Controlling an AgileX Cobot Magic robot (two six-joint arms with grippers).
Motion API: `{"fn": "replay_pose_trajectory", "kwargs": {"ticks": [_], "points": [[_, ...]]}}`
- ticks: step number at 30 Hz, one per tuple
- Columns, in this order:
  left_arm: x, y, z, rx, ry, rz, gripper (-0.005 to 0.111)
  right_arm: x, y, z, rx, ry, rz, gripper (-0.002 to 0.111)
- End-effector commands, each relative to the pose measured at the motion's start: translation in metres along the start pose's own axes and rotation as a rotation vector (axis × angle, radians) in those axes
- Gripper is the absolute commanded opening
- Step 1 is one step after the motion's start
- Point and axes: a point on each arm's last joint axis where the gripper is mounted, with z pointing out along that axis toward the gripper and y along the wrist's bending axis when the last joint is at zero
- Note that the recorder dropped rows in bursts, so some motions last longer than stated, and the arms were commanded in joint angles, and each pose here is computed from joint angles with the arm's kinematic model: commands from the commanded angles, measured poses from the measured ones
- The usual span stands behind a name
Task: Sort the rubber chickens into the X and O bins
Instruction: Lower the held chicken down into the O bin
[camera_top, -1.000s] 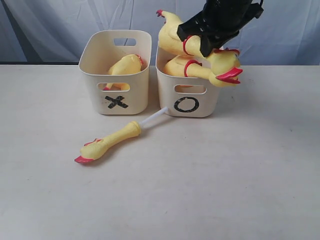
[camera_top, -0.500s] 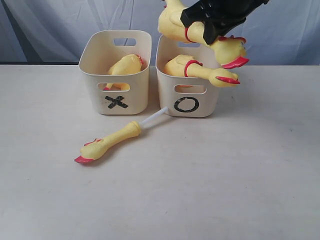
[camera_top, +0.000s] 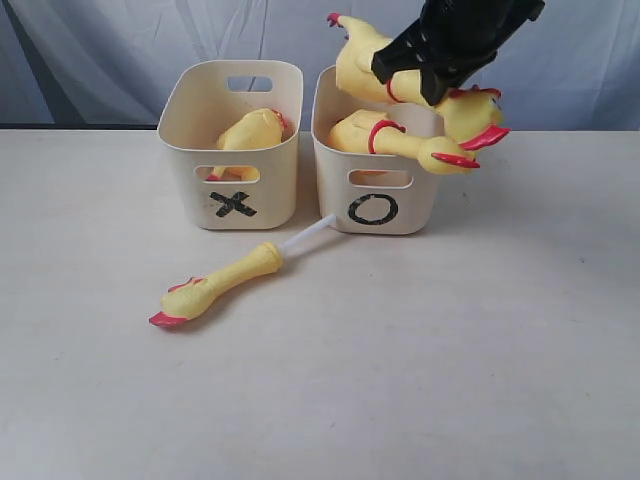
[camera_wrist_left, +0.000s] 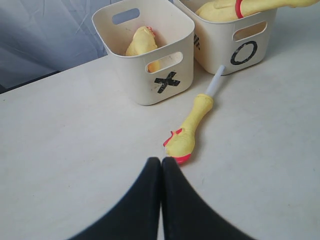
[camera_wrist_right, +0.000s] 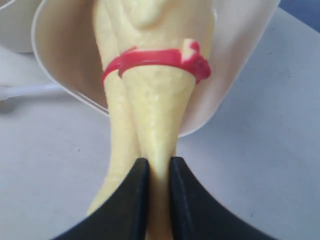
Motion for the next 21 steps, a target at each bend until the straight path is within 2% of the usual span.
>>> {"fn": "replay_pose_trajectory", "kwargs": {"ticks": [1,21], "points": [[-0.001,0.0,-0.001,-0.005,-0.019,-0.004,0.0,-0.001,-0.01,-0.004,0.085,-0.019,-0.013,-0.001],[-0.002,0.0,-0.001,-0.007,-0.031,-0.004,0.0,-0.001,-0.015,0.018,0.159,0.036,-0.049,-0.001]]}}
